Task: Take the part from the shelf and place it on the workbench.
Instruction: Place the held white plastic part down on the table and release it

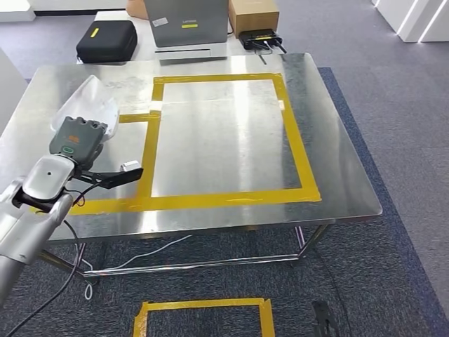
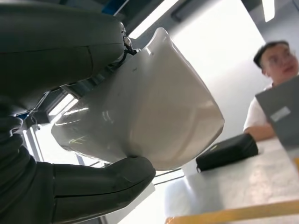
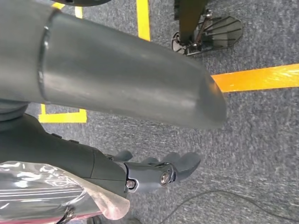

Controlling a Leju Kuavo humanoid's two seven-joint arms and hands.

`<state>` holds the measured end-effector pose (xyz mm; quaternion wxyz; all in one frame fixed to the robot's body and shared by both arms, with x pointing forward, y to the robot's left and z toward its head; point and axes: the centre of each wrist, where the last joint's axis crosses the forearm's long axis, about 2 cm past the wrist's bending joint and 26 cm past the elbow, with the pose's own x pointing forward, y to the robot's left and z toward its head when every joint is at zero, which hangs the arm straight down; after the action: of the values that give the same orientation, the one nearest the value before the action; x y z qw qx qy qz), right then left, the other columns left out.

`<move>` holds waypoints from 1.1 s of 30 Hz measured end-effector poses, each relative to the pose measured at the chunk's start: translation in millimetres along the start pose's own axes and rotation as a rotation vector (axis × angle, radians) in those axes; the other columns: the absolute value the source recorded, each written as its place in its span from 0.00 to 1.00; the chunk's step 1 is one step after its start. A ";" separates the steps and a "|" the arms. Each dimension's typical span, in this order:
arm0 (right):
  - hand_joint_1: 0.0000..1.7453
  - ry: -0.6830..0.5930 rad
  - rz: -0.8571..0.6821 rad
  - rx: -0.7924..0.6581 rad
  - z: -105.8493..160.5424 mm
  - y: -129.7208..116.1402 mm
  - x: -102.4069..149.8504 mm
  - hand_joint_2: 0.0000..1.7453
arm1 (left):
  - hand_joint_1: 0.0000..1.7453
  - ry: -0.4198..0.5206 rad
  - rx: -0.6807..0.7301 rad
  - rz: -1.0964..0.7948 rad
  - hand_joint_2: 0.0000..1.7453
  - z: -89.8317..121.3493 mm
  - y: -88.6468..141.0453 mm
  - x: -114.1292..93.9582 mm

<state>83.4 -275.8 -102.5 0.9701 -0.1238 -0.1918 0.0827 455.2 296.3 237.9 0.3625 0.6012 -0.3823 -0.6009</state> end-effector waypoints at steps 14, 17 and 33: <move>0.00 0.006 -0.017 -0.004 -0.2 -0.8 -0.5 0.00 | 1.00 0.074 -0.127 -0.085 1.00 -19.3 2.8 14.1; 0.00 0.007 -0.018 -0.004 -0.2 -0.8 -0.5 0.00 | 1.00 0.082 -0.131 -0.108 1.00 -20.4 3.5 14.6; 0.00 0.010 -0.018 -0.001 0.0 -0.3 -1.2 0.00 | 0.00 0.013 -0.104 -0.103 0.00 -19.4 -0.5 16.6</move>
<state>82.4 -276.4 -102.8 0.9716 -0.1232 -0.1882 0.0734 474.4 281.2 230.4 0.3644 0.6044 -0.3165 -0.6338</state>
